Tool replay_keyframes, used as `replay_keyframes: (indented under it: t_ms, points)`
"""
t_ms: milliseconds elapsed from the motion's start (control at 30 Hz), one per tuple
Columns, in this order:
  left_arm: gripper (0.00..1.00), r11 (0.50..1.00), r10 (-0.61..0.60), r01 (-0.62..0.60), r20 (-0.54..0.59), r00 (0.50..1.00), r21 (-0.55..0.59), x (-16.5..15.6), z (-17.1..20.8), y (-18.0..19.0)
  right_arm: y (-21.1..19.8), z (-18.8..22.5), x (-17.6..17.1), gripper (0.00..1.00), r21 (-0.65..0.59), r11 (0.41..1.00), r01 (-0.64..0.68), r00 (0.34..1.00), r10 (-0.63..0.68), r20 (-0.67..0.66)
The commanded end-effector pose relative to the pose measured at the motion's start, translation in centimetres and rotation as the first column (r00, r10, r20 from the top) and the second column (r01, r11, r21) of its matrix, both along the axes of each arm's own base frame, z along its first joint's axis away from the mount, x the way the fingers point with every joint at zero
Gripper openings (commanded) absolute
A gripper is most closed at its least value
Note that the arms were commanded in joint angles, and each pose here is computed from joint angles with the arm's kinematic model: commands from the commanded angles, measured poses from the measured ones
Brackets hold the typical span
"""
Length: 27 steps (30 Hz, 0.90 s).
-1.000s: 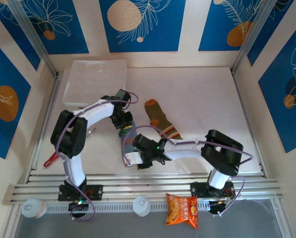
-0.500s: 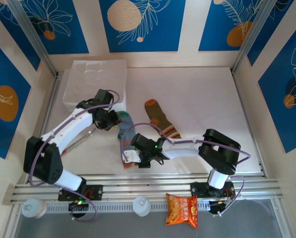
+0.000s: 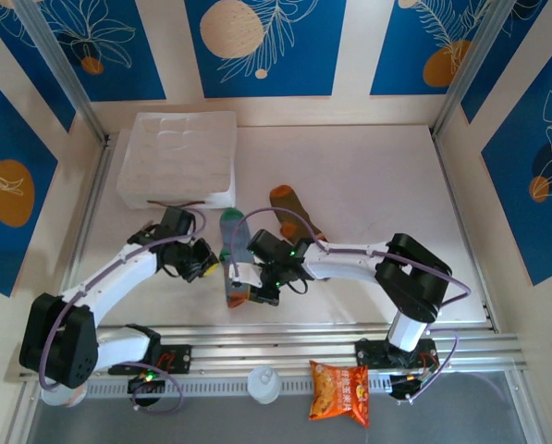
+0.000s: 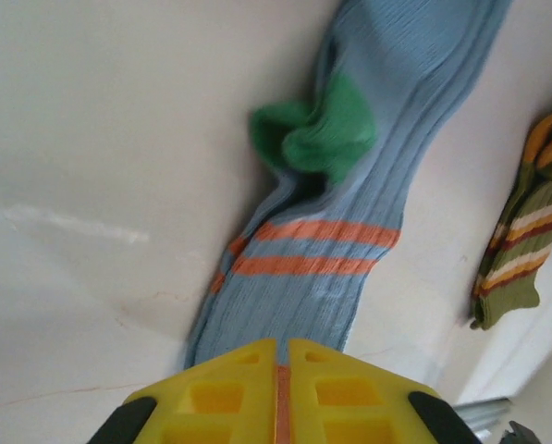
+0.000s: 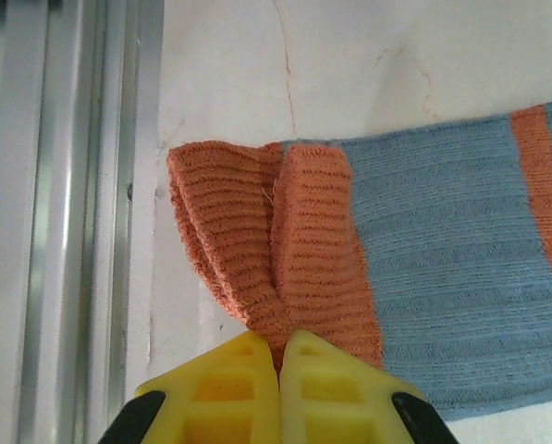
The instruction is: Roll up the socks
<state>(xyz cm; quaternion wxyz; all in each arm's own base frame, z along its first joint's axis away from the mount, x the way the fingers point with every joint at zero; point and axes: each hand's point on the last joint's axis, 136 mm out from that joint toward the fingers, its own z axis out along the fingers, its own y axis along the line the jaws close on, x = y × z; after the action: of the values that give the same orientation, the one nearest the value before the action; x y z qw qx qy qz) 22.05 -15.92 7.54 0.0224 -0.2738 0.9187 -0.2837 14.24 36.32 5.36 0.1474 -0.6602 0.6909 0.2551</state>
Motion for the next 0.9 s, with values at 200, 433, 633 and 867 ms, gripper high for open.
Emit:
replay_keyframes:
  t_ms: [200, 433, 633, 867]
  points:
    - [0.12, 0.981, -0.033, 0.022, -0.054, 0.998, -0.195, -1.0, -2.4, -4.0, 0.6, 0.6, -0.9, 0.0, 0.016, 1.0, 0.006, 0.991, -0.004, -0.136]
    - [0.1, 0.988, -0.067, 0.051, -0.107, 0.992, -0.146, -2.8, -4.7, -3.7, 0.9, 0.5, 0.5, 0.0, 0.01, 0.999, 0.053, 0.987, -0.051, -0.153]
    - [0.09, 0.99, -0.079, 0.063, -0.132, 0.988, -0.124, -3.7, -5.9, -3.2, 1.3, 0.3, 1.8, 0.0, -0.007, 0.995, 0.095, 0.977, -0.095, -0.191]
    - [0.18, 0.999, -0.052, 0.05, -0.11, 0.993, -0.015, -3.5, -5.3, -1.4, 1.6, -0.6, 2.5, 0.0, -0.033, 0.993, 0.115, 0.967, -0.12, -0.225]
